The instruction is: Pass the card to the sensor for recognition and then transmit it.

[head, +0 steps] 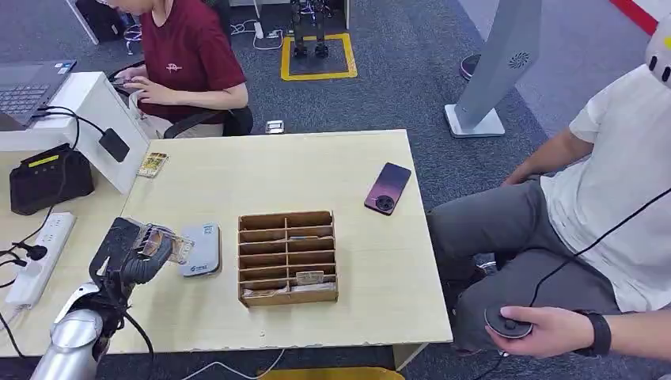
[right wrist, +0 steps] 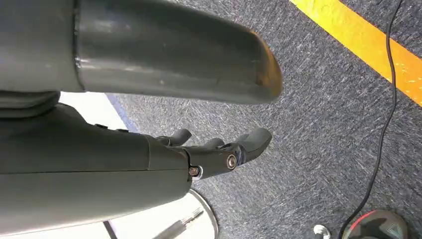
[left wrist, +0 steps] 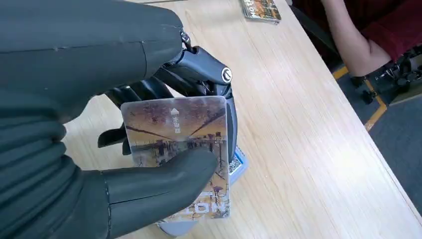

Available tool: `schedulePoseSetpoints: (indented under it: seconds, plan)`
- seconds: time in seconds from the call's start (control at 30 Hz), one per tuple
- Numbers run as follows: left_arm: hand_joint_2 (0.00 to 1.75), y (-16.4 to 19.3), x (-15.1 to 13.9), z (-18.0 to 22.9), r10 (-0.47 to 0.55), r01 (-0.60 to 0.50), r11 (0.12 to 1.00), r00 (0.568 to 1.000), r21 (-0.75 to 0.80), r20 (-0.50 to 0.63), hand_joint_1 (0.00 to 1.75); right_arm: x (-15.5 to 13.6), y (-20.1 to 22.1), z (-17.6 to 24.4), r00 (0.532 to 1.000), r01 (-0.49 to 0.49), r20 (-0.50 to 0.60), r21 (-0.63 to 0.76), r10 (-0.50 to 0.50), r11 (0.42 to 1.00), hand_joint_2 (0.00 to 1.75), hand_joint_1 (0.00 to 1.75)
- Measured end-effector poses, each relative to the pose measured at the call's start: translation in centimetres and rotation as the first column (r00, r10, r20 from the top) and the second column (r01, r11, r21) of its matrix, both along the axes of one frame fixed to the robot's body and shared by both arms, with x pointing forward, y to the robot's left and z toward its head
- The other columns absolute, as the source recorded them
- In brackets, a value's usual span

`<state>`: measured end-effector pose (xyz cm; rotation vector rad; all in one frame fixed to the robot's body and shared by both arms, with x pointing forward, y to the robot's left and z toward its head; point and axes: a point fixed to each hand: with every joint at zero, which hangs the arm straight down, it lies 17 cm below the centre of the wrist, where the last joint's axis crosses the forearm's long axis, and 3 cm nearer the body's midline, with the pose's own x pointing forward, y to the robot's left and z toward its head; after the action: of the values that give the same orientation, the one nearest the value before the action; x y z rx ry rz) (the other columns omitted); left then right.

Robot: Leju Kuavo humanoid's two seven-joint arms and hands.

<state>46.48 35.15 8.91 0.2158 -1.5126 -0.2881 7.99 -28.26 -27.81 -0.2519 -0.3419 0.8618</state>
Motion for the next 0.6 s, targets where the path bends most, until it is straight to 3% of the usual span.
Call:
schedulePoseSetpoints:
  seconds: [0.4,0.53,0.6]
  plan:
    - [1.75,0.0,0.0,0.0,0.000,0.000,1.000,1.000,0.000,0.000,1.75,0.0,0.0,0.0,1.000,0.000,0.000,0.000,0.000,1.000,0.00,0.00]
    - [1.75,2.3,2.1,-0.2,0.175,-0.175,0.983,0.985,0.056,0.014,1.75,-0.2,0.0,-0.1,1.000,-0.003,-0.019,-0.004,0.003,1.000,0.00,0.00]
    - [1.75,2.2,3.3,-0.7,0.202,-0.202,0.978,0.979,0.050,0.016,1.75,0.4,0.1,0.0,1.000,-0.004,-0.011,-0.003,0.004,1.000,0.00,0.00]
